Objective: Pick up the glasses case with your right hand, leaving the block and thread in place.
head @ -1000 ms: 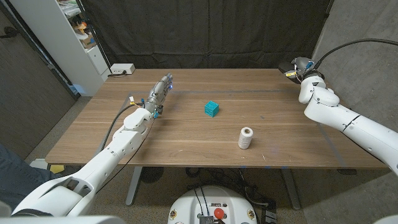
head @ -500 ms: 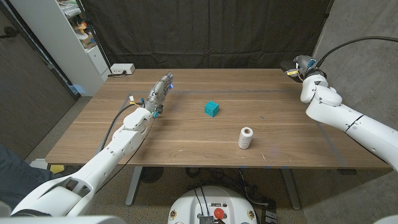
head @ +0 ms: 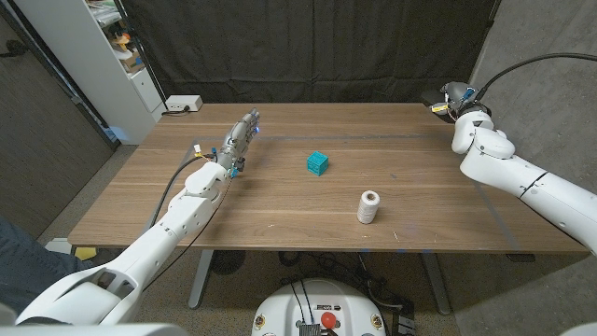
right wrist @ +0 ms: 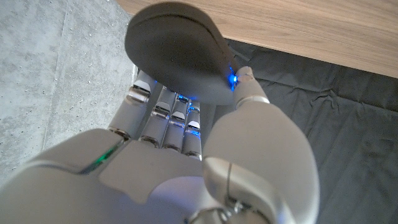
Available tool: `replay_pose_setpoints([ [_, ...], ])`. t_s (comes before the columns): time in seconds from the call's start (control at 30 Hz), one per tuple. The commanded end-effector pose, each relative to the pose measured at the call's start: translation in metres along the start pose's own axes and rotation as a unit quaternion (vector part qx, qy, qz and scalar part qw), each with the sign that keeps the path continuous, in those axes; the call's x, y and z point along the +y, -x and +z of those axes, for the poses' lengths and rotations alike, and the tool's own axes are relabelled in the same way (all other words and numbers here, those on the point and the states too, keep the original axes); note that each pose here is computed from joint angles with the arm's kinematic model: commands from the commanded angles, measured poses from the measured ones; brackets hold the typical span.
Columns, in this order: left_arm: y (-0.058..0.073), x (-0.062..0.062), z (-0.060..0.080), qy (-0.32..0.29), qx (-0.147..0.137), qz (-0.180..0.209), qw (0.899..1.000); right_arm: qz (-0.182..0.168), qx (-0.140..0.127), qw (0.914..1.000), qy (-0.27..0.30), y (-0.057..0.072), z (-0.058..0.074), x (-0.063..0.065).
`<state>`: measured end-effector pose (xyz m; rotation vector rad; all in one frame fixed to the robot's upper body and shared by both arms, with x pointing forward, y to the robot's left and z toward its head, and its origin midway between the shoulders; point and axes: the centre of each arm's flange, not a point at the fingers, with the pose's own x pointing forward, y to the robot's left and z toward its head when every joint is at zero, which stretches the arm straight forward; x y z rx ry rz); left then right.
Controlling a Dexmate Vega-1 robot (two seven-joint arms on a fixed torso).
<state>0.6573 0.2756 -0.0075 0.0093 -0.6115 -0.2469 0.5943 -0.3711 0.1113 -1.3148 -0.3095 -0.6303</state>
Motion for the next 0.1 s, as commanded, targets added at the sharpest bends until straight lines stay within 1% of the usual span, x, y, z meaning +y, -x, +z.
replay_pose_setpoints([
  [0.03,0.0005,-0.0044,-0.0009,-0.001,0.001,0.003,1.000,0.003,0.000,1.0000,-0.002,-0.0010,-0.0055,0.0006],
  [0.1,0.0004,-0.0053,-0.0008,-0.001,0.001,0.002,1.000,0.003,0.001,1.0000,-0.002,-0.0011,-0.0062,0.0013],
])
